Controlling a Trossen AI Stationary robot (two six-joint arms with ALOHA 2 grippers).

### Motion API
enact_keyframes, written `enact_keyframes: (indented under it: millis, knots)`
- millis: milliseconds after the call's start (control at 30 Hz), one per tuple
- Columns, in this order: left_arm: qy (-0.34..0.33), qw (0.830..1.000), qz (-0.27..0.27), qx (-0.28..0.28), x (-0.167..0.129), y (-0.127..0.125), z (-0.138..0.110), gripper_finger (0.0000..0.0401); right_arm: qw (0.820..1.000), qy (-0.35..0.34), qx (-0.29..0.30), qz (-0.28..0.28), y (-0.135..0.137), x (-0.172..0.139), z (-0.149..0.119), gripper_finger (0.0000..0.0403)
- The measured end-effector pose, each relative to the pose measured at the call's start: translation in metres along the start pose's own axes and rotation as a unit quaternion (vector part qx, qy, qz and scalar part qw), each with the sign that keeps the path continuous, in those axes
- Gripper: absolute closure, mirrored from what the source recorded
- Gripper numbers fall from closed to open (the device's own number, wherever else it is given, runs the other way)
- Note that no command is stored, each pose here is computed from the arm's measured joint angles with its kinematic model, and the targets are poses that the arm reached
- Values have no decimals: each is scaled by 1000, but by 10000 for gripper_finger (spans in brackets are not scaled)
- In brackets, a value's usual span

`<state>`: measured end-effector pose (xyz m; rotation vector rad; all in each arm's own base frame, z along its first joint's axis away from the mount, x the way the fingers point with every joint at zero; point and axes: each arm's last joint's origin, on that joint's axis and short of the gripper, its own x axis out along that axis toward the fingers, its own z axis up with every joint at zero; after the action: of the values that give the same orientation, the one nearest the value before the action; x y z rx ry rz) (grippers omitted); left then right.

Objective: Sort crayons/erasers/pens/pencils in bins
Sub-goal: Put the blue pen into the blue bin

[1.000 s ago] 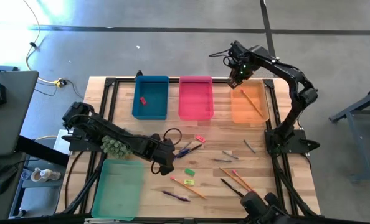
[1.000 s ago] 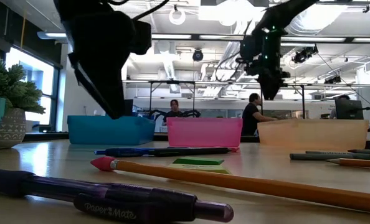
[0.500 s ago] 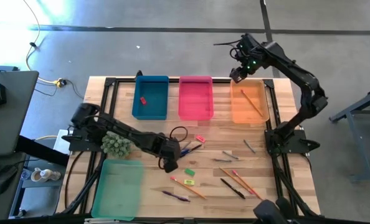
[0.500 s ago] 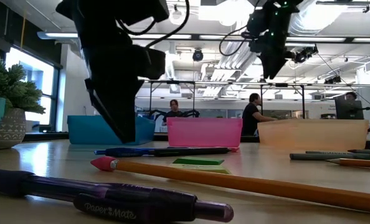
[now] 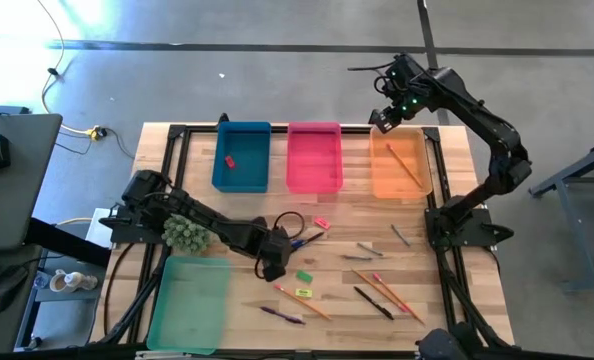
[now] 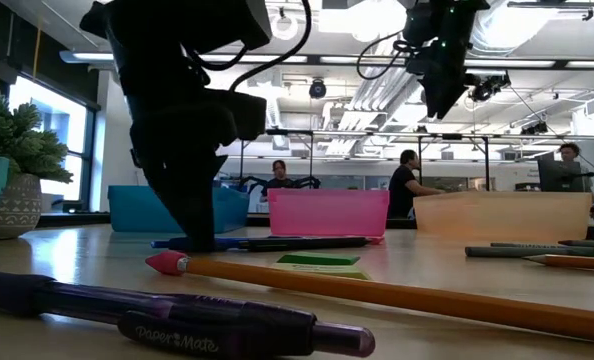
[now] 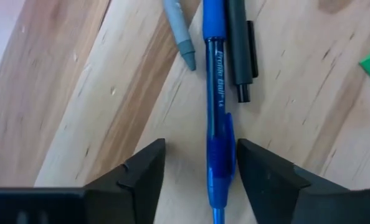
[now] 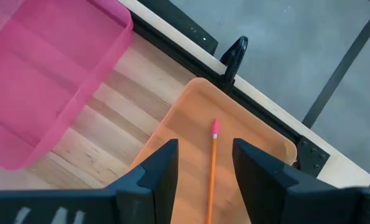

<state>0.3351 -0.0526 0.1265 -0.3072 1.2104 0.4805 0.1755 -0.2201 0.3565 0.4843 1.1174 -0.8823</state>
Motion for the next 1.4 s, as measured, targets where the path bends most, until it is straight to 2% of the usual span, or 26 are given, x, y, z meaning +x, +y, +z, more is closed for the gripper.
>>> enact_keyframes:
  millis: [333, 533, 867, 1233, 1400]
  knots:
    - [-9, 1000, 5, 6, 0, -4, -3, 331, 1000, -1, -13, 0, 0, -3, -2, 258]
    - [-6, 1000, 4, 2, 0, -5, -4, 373, 1000, -25, -16, 2, 0, -21, -10, 258]
    - [-2, 1000, -20, -7, -15, -2, -4, 379, 997, -53, -50, 12, 6, -54, -33, 258]
    - [-81, 994, -64, -48, -84, 6, 0, 389, 996, -59, -59, 23, 14, -62, -39, 258]
    - [-112, 989, -72, -66, -115, 11, -8, 393, 996, -59, -61, 29, 20, -62, -39, 258]
